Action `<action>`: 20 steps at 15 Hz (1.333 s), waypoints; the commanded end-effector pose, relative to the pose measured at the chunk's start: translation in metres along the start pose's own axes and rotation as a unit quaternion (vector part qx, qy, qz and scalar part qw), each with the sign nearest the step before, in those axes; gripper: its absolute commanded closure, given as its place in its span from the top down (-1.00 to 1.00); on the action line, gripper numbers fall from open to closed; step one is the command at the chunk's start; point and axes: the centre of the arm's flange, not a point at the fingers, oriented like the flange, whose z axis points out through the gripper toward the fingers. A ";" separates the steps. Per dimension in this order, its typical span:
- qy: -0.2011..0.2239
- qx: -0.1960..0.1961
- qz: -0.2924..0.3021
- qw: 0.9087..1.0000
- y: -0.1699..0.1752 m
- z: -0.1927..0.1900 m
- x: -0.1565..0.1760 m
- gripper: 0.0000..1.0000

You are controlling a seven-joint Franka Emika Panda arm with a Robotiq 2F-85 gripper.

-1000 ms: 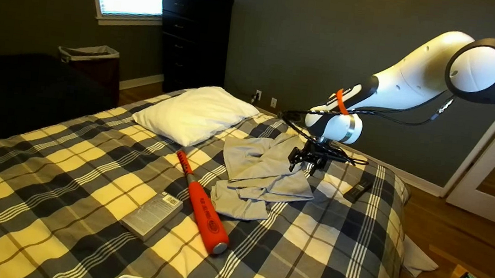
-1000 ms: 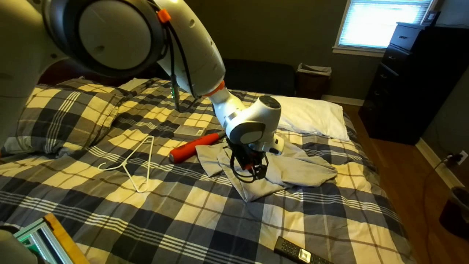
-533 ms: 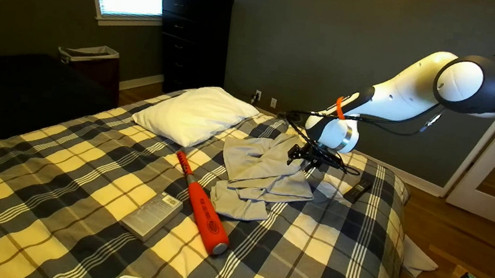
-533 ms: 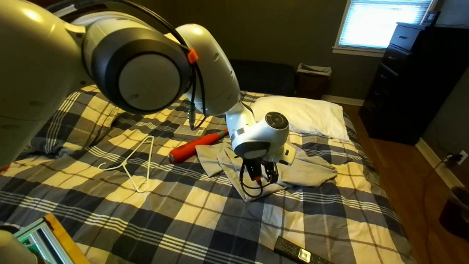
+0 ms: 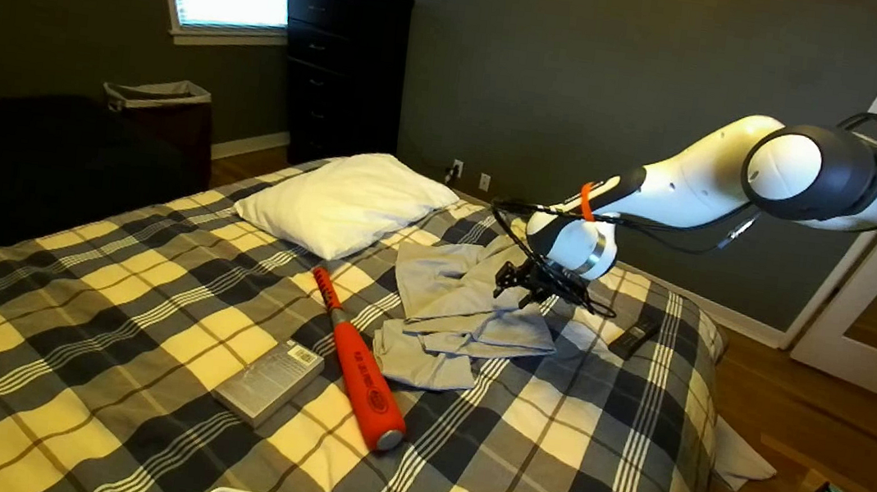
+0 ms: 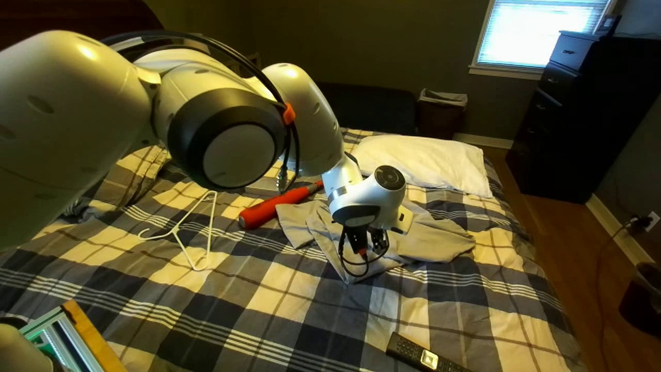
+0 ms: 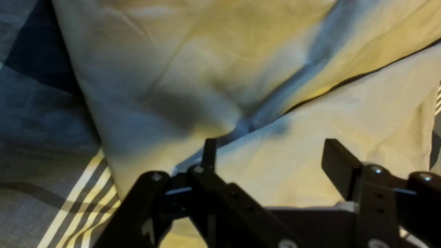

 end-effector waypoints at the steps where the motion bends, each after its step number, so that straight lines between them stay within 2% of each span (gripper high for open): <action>1: -0.005 0.008 0.006 1.000 0.003 0.020 0.011 0.91; 2: -0.006 0.010 0.008 1.000 0.005 0.024 0.012 0.97; 3: -0.007 0.012 0.008 1.000 0.006 0.027 0.014 0.56; 13: -0.008 0.010 0.001 1.000 0.004 0.025 0.019 -0.96; 20: -0.010 0.016 -0.005 1.000 -0.002 0.010 0.022 -1.00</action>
